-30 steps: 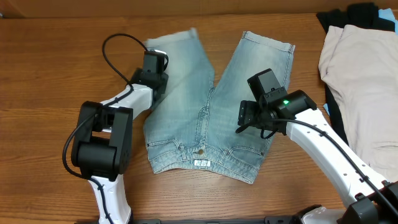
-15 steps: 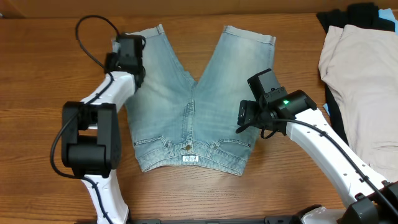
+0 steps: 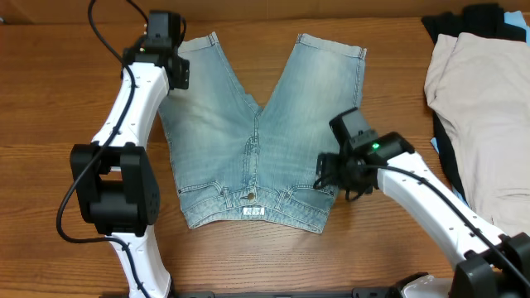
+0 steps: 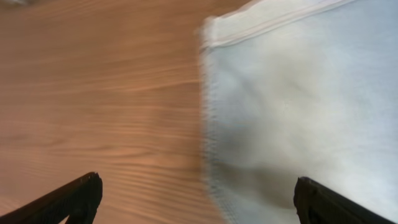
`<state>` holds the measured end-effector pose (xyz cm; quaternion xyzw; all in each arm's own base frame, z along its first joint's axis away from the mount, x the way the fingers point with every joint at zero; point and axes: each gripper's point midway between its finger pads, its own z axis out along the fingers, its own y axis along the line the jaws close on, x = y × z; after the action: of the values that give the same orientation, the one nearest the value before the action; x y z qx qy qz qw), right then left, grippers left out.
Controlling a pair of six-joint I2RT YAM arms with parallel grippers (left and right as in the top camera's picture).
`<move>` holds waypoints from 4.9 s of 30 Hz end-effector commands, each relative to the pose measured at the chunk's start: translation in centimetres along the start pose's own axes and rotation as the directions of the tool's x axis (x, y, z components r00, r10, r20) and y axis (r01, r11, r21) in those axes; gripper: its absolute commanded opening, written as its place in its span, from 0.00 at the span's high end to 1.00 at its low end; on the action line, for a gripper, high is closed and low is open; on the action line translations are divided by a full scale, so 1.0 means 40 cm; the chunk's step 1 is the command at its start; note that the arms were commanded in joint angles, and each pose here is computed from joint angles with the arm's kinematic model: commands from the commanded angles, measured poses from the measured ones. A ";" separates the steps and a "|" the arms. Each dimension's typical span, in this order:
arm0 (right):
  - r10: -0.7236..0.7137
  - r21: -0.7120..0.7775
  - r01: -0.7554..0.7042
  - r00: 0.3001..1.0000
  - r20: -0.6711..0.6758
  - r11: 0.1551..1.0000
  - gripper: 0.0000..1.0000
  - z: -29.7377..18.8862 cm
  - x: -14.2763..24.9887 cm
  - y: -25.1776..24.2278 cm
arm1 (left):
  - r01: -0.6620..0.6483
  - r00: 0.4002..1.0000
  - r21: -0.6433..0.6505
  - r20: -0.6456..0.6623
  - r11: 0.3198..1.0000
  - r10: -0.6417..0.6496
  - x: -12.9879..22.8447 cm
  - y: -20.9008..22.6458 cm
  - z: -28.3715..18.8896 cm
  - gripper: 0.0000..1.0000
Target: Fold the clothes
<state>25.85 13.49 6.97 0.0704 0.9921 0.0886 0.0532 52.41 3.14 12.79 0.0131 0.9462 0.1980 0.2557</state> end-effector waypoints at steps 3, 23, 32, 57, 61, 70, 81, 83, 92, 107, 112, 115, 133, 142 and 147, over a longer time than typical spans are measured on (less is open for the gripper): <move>-0.018 -0.117 0.004 0.993 -0.115 0.993 0.31 0.057 0.084 0.034 | 0.023 0.997 0.356 0.063 0.934 -0.048 -0.078 -0.122 -0.113 0.00; 0.130 0.138 -0.114 0.985 -0.116 0.984 0.96 0.140 0.194 -0.072 | -0.048 0.994 0.424 0.107 0.905 0.003 -0.091 -0.215 -0.157 0.00; 0.320 0.188 -0.300 0.944 -0.084 0.935 0.96 0.120 0.134 -0.186 | -0.154 0.972 0.460 0.227 0.875 0.052 -0.137 -0.330 -0.220 0.00; 0.474 -0.064 -0.470 0.866 0.160 0.880 0.30 -0.118 -0.215 -0.319 | -0.449 0.862 0.545 0.471 0.708 0.185 -0.102 -0.826 -0.106 0.02; 0.468 -0.073 -0.463 0.866 0.176 0.883 0.30 -0.154 -0.234 -0.312 | -0.440 0.875 0.568 0.445 0.695 0.191 -0.069 -0.862 -0.089 0.08; 0.469 -0.070 -0.464 0.866 0.171 0.883 0.30 -0.154 -0.231 -0.312 | -0.443 0.876 0.562 0.436 0.698 0.205 -0.055 -0.874 -0.082 0.53; 0.470 -0.068 -0.465 0.867 0.168 0.883 0.30 -0.154 -0.229 -0.312 | -0.373 0.913 0.448 0.333 0.812 0.236 -0.034 -0.797 -0.016 0.96; 0.469 -0.068 -0.464 0.867 0.167 0.883 0.30 -0.154 -0.228 -0.311 | -0.346 0.924 0.434 0.309 0.832 0.223 -0.032 -0.780 -0.004 0.96; 0.469 -0.065 -0.465 0.868 0.161 0.883 0.30 -0.153 -0.224 -0.311 | -0.261 0.959 0.363 0.201 0.895 0.199 -0.014 -0.673 0.066 0.96; 0.327 -0.120 -0.307 0.918 0.224 0.944 0.30 -0.142 -0.266 -0.179 | 0.036 0.936 0.078 -0.353 0.996 -0.006 0.229 -0.226 0.235 0.85; 0.261 -0.116 -0.237 0.927 0.269 0.964 0.30 -0.102 -0.293 -0.104 | 0.145 0.825 -0.013 -0.551 0.989 -0.128 0.353 -0.105 0.226 0.82; 0.235 -0.114 -0.212 0.937 0.258 0.971 0.30 -0.063 -0.301 -0.076 | 0.196 0.757 -0.034 -0.630 0.980 -0.173 0.412 -0.068 0.218 0.81; -0.097 -0.146 0.168 0.912 0.398 0.975 0.32 0.080 -0.417 0.081 | 0.312 0.708 0.165 -0.697 0.936 -0.113 0.453 -0.102 0.215 0.77; -0.100 -0.200 0.205 0.895 0.436 0.958 0.34 0.056 -0.444 0.139 | 0.331 0.836 0.249 -0.525 0.910 -0.160 0.250 -0.067 0.138 0.59; 0.003 -0.326 0.141 0.915 0.404 0.935 0.34 0.050 -0.444 0.193 | 0.273 0.921 0.345 -0.362 0.898 -0.141 0.121 -0.037 0.020 0.14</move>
<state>43.76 16.77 6.97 0.0225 0.9410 0.2026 0.2699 46.67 4.44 2.77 -0.1169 0.9927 0.0113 0.0256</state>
